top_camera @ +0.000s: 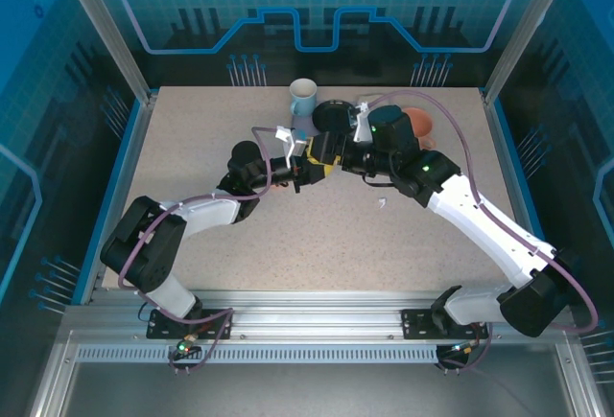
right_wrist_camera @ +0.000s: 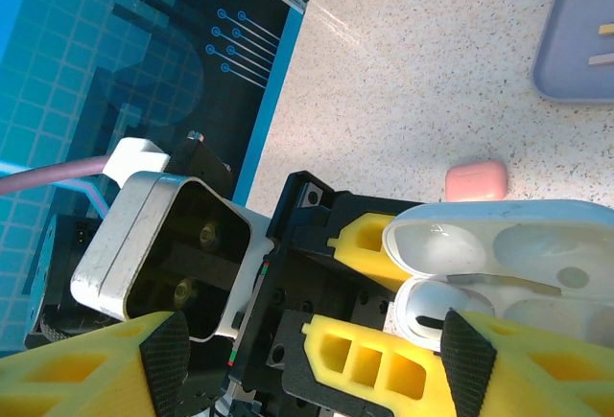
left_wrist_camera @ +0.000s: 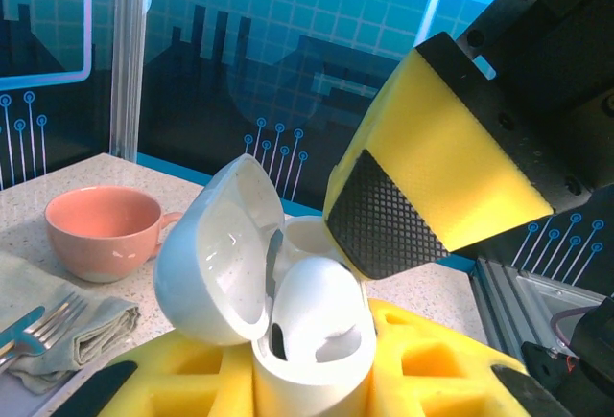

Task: Insert the wireless bluetooth earbuds into the charging case

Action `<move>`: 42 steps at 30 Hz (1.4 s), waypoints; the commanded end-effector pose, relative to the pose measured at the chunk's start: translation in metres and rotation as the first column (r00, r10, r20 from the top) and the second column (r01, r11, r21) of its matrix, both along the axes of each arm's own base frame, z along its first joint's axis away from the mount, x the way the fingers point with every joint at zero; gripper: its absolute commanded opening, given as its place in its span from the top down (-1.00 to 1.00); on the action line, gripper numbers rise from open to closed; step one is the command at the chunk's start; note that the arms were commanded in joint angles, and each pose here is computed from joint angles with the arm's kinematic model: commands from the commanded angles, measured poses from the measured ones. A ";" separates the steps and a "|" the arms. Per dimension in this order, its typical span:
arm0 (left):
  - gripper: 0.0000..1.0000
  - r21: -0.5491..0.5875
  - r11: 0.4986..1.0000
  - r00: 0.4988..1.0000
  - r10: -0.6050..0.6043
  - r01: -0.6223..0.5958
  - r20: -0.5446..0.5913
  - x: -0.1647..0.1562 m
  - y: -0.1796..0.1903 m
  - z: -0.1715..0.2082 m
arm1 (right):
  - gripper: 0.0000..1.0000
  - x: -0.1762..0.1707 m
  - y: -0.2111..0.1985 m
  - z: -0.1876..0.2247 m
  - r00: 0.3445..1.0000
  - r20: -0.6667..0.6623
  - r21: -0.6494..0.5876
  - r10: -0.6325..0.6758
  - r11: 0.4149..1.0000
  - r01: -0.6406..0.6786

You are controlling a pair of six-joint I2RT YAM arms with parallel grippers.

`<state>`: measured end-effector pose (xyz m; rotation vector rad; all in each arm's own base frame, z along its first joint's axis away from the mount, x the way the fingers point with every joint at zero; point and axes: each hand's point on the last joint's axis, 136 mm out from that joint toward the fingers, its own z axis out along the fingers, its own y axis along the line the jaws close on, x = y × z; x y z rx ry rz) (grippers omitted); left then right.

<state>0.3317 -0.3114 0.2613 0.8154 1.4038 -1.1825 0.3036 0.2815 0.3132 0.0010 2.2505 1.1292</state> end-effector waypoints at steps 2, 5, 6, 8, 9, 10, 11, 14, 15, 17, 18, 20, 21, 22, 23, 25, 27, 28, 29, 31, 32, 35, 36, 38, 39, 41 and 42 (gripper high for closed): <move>1.00 0.004 1.000 0.997 -0.029 0.029 0.069 -0.012 -0.001 0.013 | -0.46 -0.005 -0.015 0.034 0.996 0.089 0.034 -0.025 0.999 0.022; 1.00 0.010 1.000 0.997 -0.028 0.027 0.067 -0.012 -0.001 0.010 | -0.46 -0.010 -0.027 0.043 0.993 0.111 0.024 -0.045 0.999 0.042; 1.00 0.011 1.000 0.997 -0.025 0.024 0.068 -0.012 0.000 0.009 | -0.46 -0.010 -0.034 0.043 0.990 0.120 0.012 -0.069 0.998 0.068; 1.00 0.016 1.000 0.998 -0.018 0.017 0.063 -0.012 0.001 0.007 | -0.46 -0.006 -0.050 0.040 0.985 0.126 -0.010 -0.120 0.992 0.122; 1.00 0.015 1.000 0.998 -0.014 0.013 0.064 -0.012 0.001 0.006 | -0.46 -0.003 -0.061 0.035 0.982 0.113 -0.035 -0.152 0.987 0.157; 1.00 0.016 1.000 0.998 -0.008 0.007 0.065 -0.012 0.002 0.005 | -0.46 0.000 -0.075 0.027 0.975 0.105 -0.075 -0.198 0.976 0.206; 1.00 0.017 1.000 0.998 -0.005 0.004 0.063 -0.013 0.003 0.004 | -0.46 0.003 -0.088 0.017 0.966 0.088 -0.109 -0.242 0.962 0.251; 1.00 0.031 1.000 0.998 -0.001 -0.001 0.067 -0.018 0.006 -0.001 | -0.46 0.007 -0.133 -0.024 0.927 0.020 -0.242 -0.376 0.897 0.369; 1.00 0.037 0.999 0.998 0.005 -0.007 0.063 -0.019 0.008 -0.003 | -0.46 0.008 -0.145 -0.039 0.914 0.004 -0.292 -0.406 0.874 0.389; 1.00 0.044 0.999 0.998 0.008 -0.011 0.068 -0.024 0.011 -0.004 | -0.45 0.008 -0.166 -0.071 0.884 -0.033 -0.400 -0.466 0.817 0.415; 1.00 0.048 0.999 0.998 0.012 -0.015 0.068 -0.026 0.013 -0.006 | -0.44 0.009 -0.172 -0.086 0.876 -0.043 -0.443 -0.481 0.795 0.415; 1.00 0.053 0.998 0.997 0.018 -0.022 0.073 -0.030 0.015 -0.008 | -0.44 0.012 -0.178 -0.114 0.870 -0.063 -0.529 -0.490 0.755 0.387; 1.00 0.055 0.998 0.997 0.019 -0.023 0.070 -0.032 0.017 -0.009 | -0.43 0.013 -0.181 -0.129 0.869 -0.081 -0.576 -0.487 0.735 0.358; 1.00 0.057 0.998 0.997 0.019 -0.023 0.070 -0.035 0.018 -0.009 | -0.43 0.014 -0.182 -0.142 0.869 -0.101 -0.619 -0.484 0.714 0.326; 1.00 0.061 0.998 0.997 0.020 -0.024 0.069 -0.037 0.019 -0.010 | -0.42 0.017 -0.182 -0.154 0.875 -0.113 -0.657 -0.471 0.696 0.290; 1.00 0.067 0.997 0.997 0.023 -0.028 0.072 -0.041 0.022 -0.011 | -0.38 0.020 -0.186 -0.179 0.870 -0.142 -0.733 -0.471 0.641 0.227; 1.00 0.074 0.997 0.997 0.027 -0.032 0.070 -0.044 0.024 -0.012 | -0.34 0.024 -0.188 -0.198 0.870 -0.161 -0.773 -0.466 0.608 0.182; 1.00 0.077 0.997 0.997 0.027 -0.033 0.075 -0.046 0.025 -0.012 | -0.32 0.027 -0.188 -0.206 0.869 -0.173 -0.789 -0.464 0.594 0.159; 1.00 0.078 0.996 0.997 0.025 -0.031 0.074 -0.048 0.026 -0.012 | -0.31 0.029 -0.189 -0.213 0.869 -0.182 -0.803 -0.461 0.580 0.140; 1.00 0.086 0.996 0.997 0.025 -0.032 0.075 -0.050 0.028 -0.012 | -0.28 0.032 -0.188 -0.226 0.862 -0.215 -0.825 -0.459 0.557 0.091; 1.00 0.089 0.996 0.997 0.024 -0.030 0.076 -0.052 0.028 -0.012 | -0.25 0.034 -0.186 -0.230 0.864 -0.225 -0.830 -0.451 0.552 0.072; 1.00 0.094 0.995 0.996 0.027 -0.035 0.083 -0.055 0.031 -0.012 | -0.17 0.037 -0.182 -0.244 0.857 -0.263 -0.836 -0.442 0.548 0.027; 1.00 0.096 0.995 0.996 0.028 -0.036 0.082 -0.056 0.031 -0.013 | -0.16 0.039 -0.180 -0.248 0.855 -0.273 -0.836 -0.441 0.548 0.016; 1.00 0.099 0.994 0.996 0.029 -0.037 0.083 -0.057 0.033 -0.013 | -0.12 0.041 -0.179 -0.255 0.849 -0.290 -0.841 -0.441 0.542 -0.006; 1.00 0.100 0.994 0.996 0.029 -0.038 0.084 -0.058 0.033 -0.014 | -0.12 0.043 -0.177 -0.258 0.847 -0.297 -0.841 -0.441 0.540 -0.013; 1.00 0.102 0.994 0.996 0.030 -0.039 0.086 -0.059 0.033 -0.015 | -0.11 0.046 -0.175 -0.263 0.841 -0.309 -0.843 -0.445 0.538 -0.026; 1.00 0.104 0.994 0.996 0.033 -0.042 0.083 -0.058 0.034 -0.016 | -0.11 0.047 -0.174 -0.265 0.840 -0.313 -0.843 -0.444 0.536 -0.031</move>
